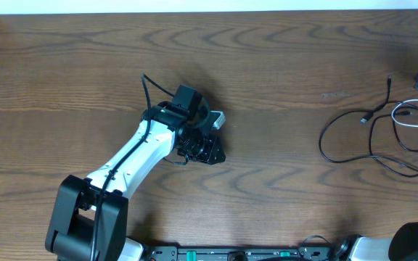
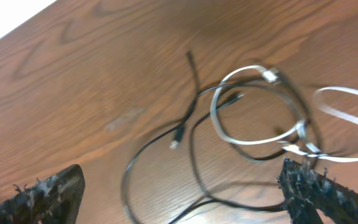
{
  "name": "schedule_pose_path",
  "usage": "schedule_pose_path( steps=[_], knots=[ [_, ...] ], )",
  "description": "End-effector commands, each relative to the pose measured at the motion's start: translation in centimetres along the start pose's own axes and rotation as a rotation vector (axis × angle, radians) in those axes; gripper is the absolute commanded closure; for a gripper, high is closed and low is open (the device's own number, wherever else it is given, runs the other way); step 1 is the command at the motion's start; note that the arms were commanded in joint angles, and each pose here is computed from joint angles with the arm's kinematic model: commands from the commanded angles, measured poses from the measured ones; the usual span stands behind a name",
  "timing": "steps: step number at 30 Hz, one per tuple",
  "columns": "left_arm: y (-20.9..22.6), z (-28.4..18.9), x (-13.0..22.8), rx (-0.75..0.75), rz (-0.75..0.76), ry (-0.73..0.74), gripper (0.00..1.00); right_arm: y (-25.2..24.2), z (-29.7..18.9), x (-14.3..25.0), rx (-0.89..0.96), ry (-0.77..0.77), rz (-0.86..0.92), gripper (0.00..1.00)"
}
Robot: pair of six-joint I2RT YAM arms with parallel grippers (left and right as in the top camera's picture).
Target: Untangle cables
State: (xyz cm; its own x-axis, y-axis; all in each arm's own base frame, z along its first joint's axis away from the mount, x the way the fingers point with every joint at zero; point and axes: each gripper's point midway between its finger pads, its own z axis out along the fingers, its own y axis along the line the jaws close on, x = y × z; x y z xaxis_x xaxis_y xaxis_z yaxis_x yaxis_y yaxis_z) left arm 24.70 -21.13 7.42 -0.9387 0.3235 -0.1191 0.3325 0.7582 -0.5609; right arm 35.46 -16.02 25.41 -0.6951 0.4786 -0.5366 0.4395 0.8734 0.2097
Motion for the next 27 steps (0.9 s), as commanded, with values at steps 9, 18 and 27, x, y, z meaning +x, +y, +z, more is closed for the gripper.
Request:
schedule_pose_path(
  steps=[9, 18, 27],
  knots=[
    [-0.3, -0.1, -3.1, 0.008, -0.014, -0.120, 0.67, 5.8, 2.1, 6.1, -0.234, 0.220, -0.032, 0.01],
    [7.6, -2.0, -3.1, -0.448, -0.180, -0.188, 0.44, 10.7, 8.3, 14.4, -0.279, 0.342, -0.238, 0.01],
    [14.3, -6.5, 1.7, -0.793, -0.476, -0.137, 0.34, 6.5, 9.6, 16.7, 0.135, 0.351, -0.372, 0.01]
  ],
)
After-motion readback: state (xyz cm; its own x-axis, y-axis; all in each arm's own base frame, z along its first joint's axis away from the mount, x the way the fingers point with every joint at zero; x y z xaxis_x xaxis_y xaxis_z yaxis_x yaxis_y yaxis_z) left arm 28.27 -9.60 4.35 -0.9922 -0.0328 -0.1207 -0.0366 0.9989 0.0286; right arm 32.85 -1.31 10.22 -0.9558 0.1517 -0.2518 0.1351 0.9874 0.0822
